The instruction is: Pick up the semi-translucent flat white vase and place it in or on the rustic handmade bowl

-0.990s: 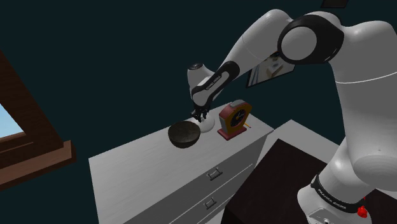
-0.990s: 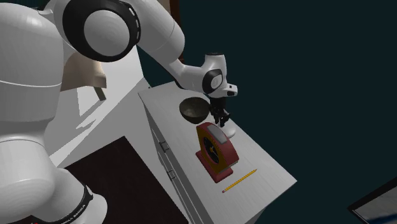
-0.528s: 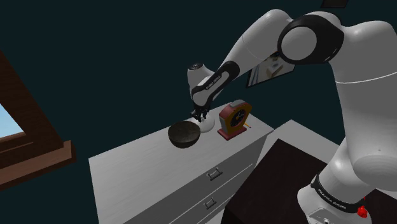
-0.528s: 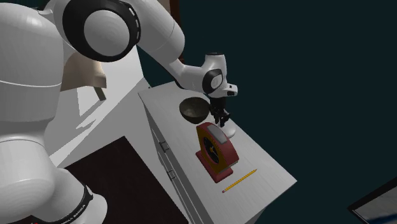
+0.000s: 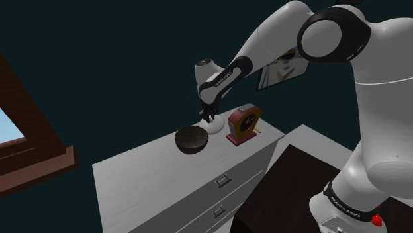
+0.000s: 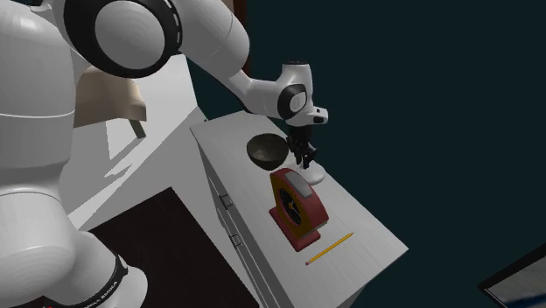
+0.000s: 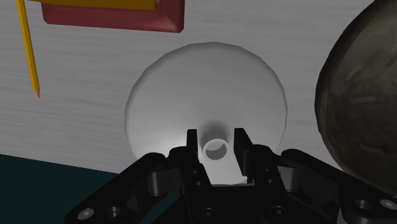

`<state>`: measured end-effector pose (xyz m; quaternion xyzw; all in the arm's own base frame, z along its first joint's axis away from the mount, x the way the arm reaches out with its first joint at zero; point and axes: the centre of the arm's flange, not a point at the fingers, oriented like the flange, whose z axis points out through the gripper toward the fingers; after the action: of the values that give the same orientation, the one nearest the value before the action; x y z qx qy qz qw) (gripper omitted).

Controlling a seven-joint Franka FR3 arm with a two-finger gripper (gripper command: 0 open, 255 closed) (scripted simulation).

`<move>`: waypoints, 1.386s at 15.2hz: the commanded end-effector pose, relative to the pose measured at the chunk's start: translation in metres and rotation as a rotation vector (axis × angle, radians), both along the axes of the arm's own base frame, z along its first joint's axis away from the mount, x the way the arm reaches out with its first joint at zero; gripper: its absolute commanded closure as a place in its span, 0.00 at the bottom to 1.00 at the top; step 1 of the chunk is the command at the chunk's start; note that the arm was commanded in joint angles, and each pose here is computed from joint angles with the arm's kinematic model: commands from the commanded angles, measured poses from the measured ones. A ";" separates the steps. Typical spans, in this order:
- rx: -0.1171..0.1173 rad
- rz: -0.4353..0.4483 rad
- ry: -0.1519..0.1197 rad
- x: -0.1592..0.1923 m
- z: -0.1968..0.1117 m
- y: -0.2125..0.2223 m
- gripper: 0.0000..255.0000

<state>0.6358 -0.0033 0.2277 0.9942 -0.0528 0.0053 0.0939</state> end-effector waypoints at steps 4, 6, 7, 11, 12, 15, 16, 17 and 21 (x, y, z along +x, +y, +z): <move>0.000 0.000 0.000 0.000 0.027 0.000 1.00; 0.000 0.000 0.000 0.000 0.037 0.000 1.00; 0.000 0.000 0.000 0.000 0.042 0.000 1.00; 0.000 0.000 0.000 0.000 0.064 0.000 1.00; 0.000 0.000 0.000 0.000 0.069 0.000 1.00; 0.000 0.000 0.000 0.000 0.085 0.000 1.00; 0.000 0.000 0.000 0.000 0.090 0.000 1.00; 0.000 0.000 0.000 0.000 0.095 0.000 1.00; 0.000 0.000 0.000 0.000 0.116 0.000 1.00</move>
<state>0.6365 -0.0039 0.3384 0.9942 -0.0528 0.0053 0.0939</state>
